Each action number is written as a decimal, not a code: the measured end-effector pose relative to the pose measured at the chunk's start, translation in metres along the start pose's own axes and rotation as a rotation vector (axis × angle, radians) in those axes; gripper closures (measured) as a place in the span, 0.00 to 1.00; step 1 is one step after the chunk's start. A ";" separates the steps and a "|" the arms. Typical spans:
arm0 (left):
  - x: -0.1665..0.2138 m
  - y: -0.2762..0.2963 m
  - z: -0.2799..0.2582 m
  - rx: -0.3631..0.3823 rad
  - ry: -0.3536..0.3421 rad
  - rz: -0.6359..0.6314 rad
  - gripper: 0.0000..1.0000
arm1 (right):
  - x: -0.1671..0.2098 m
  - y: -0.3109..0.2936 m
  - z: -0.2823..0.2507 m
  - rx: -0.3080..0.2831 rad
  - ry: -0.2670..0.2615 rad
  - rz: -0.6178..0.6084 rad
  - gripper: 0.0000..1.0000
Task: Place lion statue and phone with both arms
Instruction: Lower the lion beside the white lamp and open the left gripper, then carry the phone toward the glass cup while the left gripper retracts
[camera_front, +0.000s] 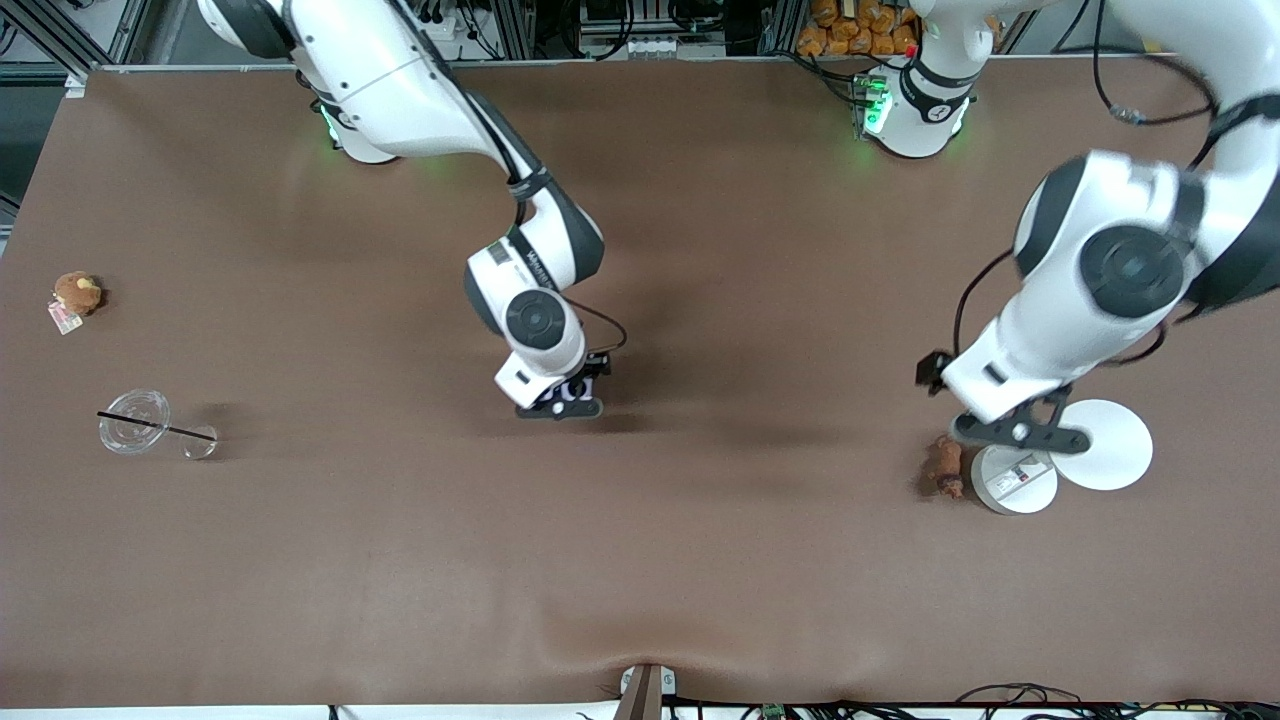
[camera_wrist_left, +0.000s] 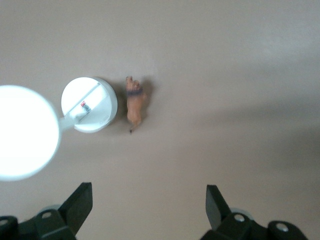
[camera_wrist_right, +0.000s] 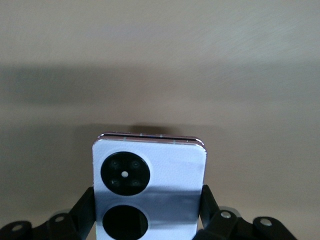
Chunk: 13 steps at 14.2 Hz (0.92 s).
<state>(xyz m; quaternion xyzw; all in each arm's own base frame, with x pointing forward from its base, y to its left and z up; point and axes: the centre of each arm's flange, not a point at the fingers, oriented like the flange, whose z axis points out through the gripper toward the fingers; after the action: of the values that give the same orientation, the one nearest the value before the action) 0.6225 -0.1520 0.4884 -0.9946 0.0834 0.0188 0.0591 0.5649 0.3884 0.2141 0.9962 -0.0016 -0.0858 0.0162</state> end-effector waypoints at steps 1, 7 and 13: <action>-0.010 -0.007 -0.021 0.001 -0.011 -0.019 0.00 | 0.013 0.017 -0.014 -0.007 -0.015 0.029 0.15; -0.050 -0.059 -0.119 -0.074 -0.014 -0.136 0.00 | 0.082 0.164 -0.065 0.029 -0.014 0.138 0.15; -0.074 -0.087 -0.159 -0.096 0.049 -0.191 0.00 | 0.101 0.322 -0.048 0.040 -0.126 0.166 0.15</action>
<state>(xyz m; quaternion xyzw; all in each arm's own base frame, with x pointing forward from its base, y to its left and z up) 0.5681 -0.0737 0.6593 -0.9999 -0.0111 -0.0075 0.0107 0.6729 0.0674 0.2545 0.9854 -0.0870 -0.1464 0.0031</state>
